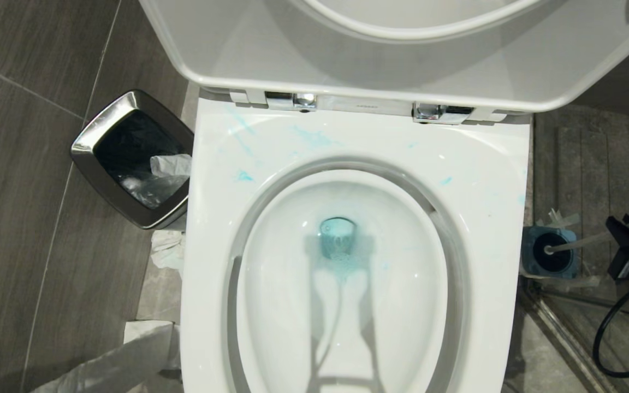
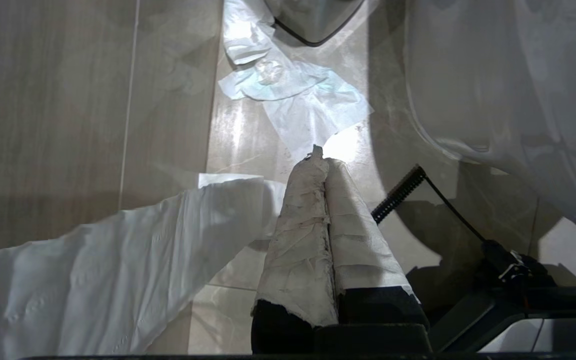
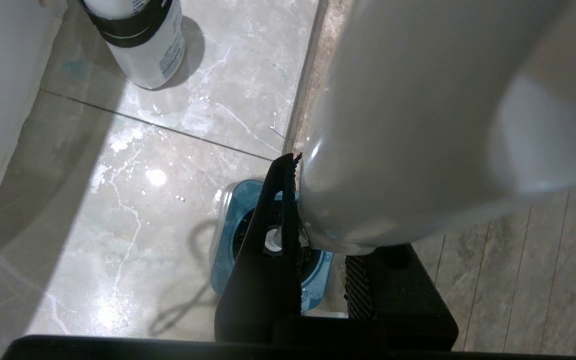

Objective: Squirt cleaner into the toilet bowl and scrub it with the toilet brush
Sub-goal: Scrub the toilet bowl

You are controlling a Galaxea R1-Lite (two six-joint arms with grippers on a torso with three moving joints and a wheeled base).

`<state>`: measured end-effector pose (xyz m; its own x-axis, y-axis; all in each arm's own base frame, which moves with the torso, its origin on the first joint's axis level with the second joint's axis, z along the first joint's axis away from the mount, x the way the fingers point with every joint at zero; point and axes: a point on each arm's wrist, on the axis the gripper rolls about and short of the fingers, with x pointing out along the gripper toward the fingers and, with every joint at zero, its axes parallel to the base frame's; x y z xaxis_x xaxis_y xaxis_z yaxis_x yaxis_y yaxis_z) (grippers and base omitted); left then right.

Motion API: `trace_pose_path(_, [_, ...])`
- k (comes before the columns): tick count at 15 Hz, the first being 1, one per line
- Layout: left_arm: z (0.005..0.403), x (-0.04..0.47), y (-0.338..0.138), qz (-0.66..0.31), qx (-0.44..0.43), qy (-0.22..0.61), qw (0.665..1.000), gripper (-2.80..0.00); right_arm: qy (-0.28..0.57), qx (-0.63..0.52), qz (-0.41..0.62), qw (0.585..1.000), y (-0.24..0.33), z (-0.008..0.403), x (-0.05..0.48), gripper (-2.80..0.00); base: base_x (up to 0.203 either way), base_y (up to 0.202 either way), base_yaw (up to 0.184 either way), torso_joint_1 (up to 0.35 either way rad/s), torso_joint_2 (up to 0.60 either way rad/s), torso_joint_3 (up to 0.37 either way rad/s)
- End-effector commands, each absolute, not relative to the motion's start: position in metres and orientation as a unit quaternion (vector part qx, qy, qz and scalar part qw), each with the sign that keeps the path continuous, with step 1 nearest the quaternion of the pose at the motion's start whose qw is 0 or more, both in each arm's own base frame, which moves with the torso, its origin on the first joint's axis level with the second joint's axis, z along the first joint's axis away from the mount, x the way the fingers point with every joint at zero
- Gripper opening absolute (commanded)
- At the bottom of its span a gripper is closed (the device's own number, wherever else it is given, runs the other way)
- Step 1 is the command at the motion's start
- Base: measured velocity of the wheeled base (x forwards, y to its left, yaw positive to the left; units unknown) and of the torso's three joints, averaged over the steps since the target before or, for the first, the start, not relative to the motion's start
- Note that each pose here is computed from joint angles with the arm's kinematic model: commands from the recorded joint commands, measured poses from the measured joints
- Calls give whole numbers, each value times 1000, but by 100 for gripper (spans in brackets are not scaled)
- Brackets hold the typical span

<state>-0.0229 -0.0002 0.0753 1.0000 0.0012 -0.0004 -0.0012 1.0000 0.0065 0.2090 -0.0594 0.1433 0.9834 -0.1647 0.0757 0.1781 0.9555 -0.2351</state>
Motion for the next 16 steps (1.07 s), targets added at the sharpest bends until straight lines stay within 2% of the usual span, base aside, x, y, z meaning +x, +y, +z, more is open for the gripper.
trace_pose_path(1, [75,-23,0,1,3,2,1000,-280,-26,-122,-87,988,-59,142,206,-280,0,0,0,0,0,0])
trace_pose_path(4, [75,-23,0,1,3,2,1000,-280,-29,-117,-86,989,-55,143,195,-280,0,0,0,0,0,0])
trace_pose_path(9, [75,-23,0,1,3,2,1000,-280,-94,-111,-87,985,-49,168,176,-280,0,0,0,0,0,0])
trace_pose_path(16, [75,-23,0,1,3,2,1000,-280,-144,-97,-83,981,-44,198,158,-280,0,0,0,0,0,0])
